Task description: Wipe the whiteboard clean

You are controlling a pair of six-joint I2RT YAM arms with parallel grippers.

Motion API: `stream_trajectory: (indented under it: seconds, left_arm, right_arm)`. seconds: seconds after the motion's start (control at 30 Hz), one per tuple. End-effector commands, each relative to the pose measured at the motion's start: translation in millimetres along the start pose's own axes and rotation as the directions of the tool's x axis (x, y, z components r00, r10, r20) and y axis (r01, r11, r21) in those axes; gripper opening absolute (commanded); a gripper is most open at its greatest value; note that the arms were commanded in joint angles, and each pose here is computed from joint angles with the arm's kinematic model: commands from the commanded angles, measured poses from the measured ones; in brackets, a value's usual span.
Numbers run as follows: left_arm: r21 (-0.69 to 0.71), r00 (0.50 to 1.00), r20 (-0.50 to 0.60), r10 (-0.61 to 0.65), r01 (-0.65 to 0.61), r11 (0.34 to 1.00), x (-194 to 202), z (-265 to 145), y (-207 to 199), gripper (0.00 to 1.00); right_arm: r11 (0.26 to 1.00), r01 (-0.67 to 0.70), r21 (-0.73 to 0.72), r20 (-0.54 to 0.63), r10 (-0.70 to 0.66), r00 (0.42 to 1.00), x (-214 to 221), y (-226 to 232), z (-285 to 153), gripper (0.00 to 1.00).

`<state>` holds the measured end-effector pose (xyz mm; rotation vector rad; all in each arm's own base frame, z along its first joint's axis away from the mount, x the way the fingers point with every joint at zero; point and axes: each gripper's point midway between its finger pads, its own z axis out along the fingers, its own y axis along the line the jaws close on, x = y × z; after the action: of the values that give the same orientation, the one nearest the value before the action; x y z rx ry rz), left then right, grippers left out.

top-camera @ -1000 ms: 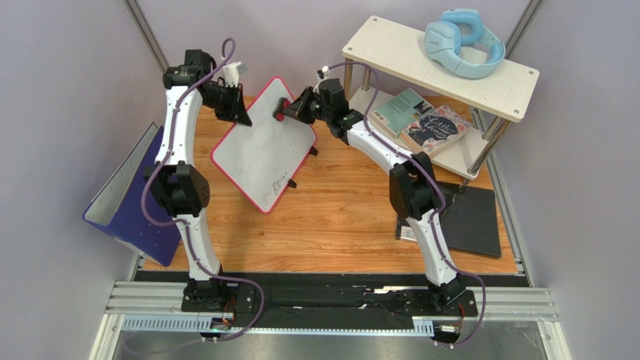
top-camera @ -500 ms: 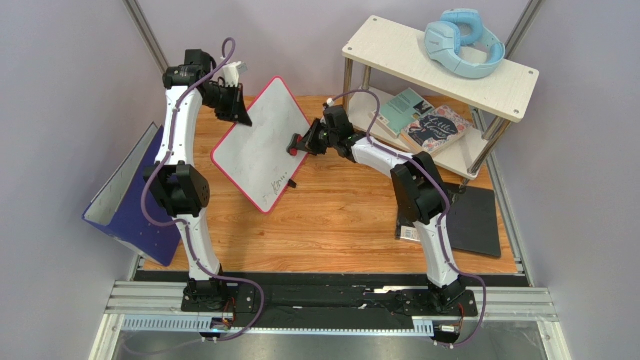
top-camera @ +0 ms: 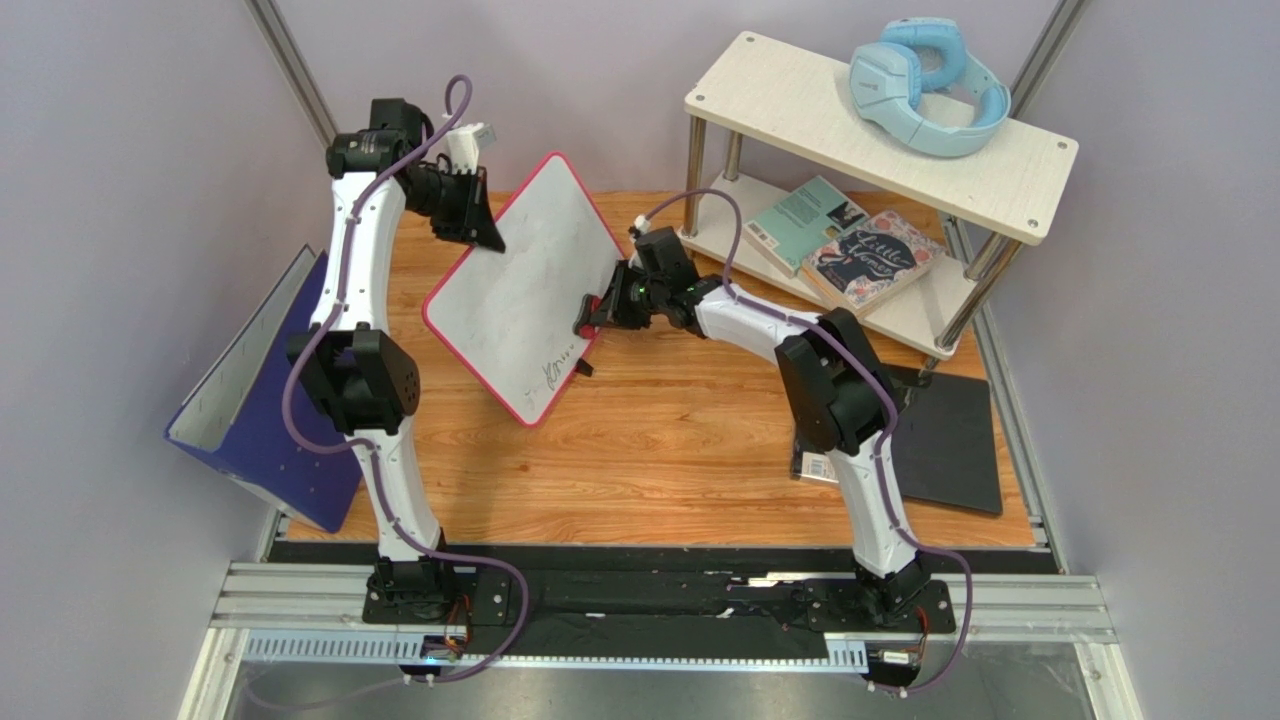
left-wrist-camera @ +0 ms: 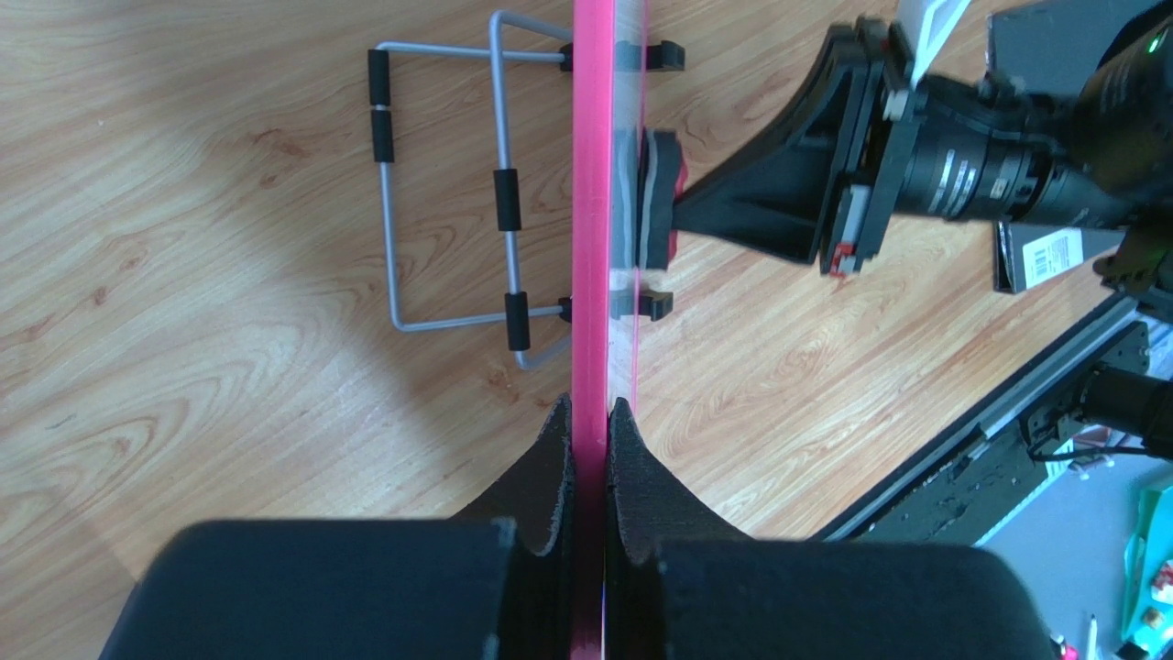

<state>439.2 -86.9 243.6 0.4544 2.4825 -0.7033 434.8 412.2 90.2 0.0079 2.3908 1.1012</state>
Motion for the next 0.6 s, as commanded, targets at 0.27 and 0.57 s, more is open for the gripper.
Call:
stream_trajectory:
  seconds: [0.27,0.57]
  left_arm:
    - [-0.044,0.995,-0.026,0.092,-0.093,0.995,0,5,0,0.00]
    - [-0.046,0.995,-0.021,0.094,-0.095,0.994,-2,3,-1,0.00]
  right_arm:
    - [0.984,0.113,-0.136,-0.210,-0.140,0.968,109,58,1,0.00]
    - [0.963,0.150,-0.224,-0.250,-0.205,0.946,138,90,4,0.00]
